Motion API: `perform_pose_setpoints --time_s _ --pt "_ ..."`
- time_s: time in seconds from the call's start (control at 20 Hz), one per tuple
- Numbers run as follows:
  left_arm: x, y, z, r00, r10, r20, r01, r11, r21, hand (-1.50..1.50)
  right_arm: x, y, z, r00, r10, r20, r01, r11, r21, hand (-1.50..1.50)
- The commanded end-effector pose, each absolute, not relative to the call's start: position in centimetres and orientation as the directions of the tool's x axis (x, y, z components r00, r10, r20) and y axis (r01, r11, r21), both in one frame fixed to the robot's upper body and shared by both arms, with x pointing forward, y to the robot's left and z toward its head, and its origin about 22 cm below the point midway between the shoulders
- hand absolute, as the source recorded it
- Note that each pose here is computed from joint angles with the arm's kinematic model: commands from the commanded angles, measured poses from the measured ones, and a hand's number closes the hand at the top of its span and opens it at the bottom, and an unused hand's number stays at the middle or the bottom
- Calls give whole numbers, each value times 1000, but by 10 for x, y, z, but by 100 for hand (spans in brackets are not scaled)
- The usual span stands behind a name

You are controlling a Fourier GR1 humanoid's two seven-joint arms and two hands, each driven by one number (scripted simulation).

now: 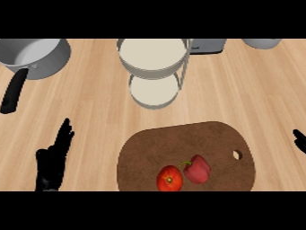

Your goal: Pick the bell pepper from the cutting board and place it in the tiered basket

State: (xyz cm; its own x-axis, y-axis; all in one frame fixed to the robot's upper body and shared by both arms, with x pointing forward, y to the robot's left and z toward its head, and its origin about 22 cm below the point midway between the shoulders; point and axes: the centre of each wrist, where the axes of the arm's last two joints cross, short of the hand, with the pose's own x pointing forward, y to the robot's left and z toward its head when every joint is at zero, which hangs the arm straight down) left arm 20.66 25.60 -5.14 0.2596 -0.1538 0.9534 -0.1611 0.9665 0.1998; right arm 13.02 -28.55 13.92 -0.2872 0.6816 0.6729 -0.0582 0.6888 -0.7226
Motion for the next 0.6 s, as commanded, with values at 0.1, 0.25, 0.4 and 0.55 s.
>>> perform_pose_setpoints --time_s 0.1,0.25,0.4,0.55 --pt "203 261 -53 292 -164 942 -146 966 214 0 105 -261 168 -187 872 452 28 465 -885 -150" --pt "215 253 -52 279 -139 950 -147 972 185 0 101 -246 160 -164 866 473 62 487 -871 -150" --pt "205 257 -53 275 -166 947 -121 971 206 0 107 -241 153 -125 882 454 63 464 -884 -150" --pt "206 249 -59 283 -159 946 -120 972 200 0 117 -235 137 -120 901 416 70 426 -902 -150"
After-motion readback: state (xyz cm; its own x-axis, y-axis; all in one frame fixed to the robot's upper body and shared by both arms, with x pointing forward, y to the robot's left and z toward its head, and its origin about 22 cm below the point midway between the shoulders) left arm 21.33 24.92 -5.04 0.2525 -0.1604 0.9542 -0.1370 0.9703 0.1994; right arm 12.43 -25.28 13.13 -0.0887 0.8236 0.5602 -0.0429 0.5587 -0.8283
